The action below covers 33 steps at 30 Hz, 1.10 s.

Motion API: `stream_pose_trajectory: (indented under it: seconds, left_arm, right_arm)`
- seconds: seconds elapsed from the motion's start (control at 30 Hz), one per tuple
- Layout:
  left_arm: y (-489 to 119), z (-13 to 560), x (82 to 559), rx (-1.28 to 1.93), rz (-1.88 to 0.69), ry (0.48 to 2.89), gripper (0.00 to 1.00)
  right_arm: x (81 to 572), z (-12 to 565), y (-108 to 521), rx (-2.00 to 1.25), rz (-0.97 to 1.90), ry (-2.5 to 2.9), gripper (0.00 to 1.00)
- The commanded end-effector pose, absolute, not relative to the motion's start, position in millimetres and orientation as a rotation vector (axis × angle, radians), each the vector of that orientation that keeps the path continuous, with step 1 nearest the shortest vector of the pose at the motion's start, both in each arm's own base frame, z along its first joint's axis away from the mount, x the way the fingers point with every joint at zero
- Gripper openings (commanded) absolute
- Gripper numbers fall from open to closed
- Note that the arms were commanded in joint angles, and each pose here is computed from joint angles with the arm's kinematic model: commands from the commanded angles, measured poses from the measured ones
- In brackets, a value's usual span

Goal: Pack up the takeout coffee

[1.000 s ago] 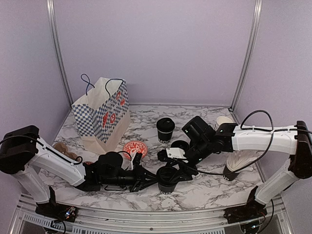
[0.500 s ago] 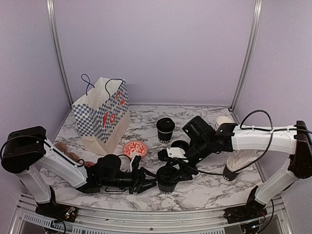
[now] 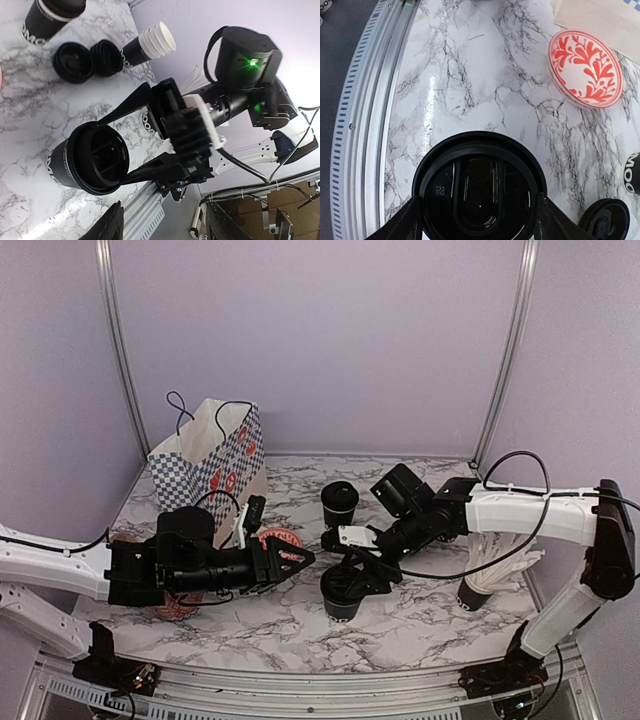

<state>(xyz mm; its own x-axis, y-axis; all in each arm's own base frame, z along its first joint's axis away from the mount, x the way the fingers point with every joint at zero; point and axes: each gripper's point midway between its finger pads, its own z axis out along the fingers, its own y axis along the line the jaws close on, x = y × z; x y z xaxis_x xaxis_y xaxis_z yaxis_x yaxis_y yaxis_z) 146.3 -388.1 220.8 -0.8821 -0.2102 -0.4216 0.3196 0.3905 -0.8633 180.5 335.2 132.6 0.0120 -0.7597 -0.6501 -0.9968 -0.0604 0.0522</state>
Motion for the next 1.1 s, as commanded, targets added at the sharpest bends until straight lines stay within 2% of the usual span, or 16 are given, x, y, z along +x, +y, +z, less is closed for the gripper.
stream_pose_trajectory:
  seconds: [0.0, 0.27, 0.43, 0.67, 0.83, 0.97, 1.07]
  left_arm:
    - [-356.8, 212.6, 162.4, 0.125, -1.207, 2.206, 0.57]
    - [-339.1, 224.3, 163.4, 0.106, -1.182, 2.170, 0.58]
    - [-329.9, 227.4, 162.9, 0.087, -1.167, 2.154, 0.58]
    - [-320.7, 231.4, 164.8, 0.068, -1.142, 2.135, 0.58]
    - [-314.0, 241.8, 168.6, 0.104, -1.054, 2.135, 0.59]
    - [-284.7, 279.5, 180.0, 0.172, -0.816, 2.105, 0.65]
    - [-250.4, 329.9, 196.2, 0.198, -0.583, 2.016, 0.70]
  right_arm:
    - [203.9, 105.2, 300.7, -1.875, 0.558, 2.025, 0.43]
    - [276.8, 147.2, 335.5, -1.719, 0.505, 1.960, 0.43]
    - [316.8, 146.8, 353.7, -1.639, 0.472, 1.976, 0.43]
    - [348.4, 142.3, 367.6, -1.556, 0.538, 1.977, 0.44]
    - [354.9, 142.6, 373.3, -1.526, 0.581, 1.987, 0.62]
    - [347.6, 159.4, 373.6, -1.514, 0.622, 1.968, 0.81]
    - [345.1, 178.1, 372.9, -1.498, 0.630, 1.937, 0.85]
